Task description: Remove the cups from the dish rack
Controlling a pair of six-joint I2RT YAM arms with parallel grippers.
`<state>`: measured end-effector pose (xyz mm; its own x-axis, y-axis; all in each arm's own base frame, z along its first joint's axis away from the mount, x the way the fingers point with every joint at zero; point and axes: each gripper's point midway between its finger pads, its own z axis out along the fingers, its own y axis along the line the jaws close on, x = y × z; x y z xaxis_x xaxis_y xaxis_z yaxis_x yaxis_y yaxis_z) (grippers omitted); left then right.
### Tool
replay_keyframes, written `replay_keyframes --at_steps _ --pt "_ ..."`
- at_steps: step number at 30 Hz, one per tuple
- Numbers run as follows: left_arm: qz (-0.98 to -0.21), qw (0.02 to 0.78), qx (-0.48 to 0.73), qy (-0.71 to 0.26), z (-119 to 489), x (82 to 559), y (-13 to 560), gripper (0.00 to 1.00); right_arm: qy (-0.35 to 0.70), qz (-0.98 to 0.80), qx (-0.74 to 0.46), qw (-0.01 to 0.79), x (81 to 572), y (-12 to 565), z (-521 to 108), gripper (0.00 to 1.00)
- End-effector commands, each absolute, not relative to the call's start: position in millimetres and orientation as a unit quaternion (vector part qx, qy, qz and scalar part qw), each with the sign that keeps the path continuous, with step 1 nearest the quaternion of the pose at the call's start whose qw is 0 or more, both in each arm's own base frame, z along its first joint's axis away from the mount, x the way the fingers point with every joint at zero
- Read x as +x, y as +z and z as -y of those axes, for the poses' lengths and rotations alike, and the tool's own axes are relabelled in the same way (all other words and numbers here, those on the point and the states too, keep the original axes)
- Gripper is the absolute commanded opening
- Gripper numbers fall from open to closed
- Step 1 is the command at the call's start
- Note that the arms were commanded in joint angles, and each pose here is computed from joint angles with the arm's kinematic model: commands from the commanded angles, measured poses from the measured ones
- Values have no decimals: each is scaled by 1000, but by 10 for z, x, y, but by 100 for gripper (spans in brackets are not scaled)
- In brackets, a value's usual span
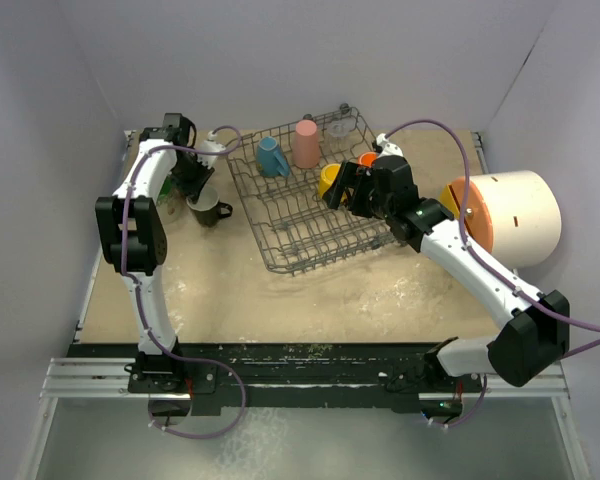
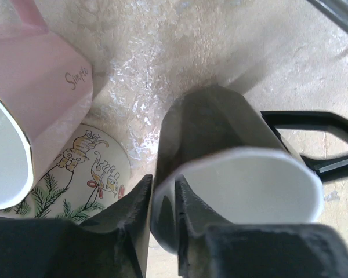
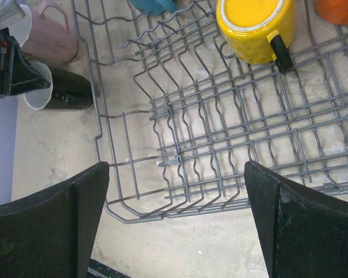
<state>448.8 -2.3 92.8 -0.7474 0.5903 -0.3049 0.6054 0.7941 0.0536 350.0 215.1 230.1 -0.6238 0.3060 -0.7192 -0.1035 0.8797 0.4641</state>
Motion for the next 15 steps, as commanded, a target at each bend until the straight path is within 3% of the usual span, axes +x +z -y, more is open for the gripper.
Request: replay_keyframes --at_steps 1,5,15 --pt "-932 187 311 -10 102 4634 1121 28 213 -864 55 453 3563 2368 -2052 100" --pt "-927 219 305 5 89 4704 1269 41 180 -869 50 459 3656 2340 -1986 100" --pt "-897 331 291 30 117 4797 2036 52 108 -881 26 459 3991 2145 -1889 100"
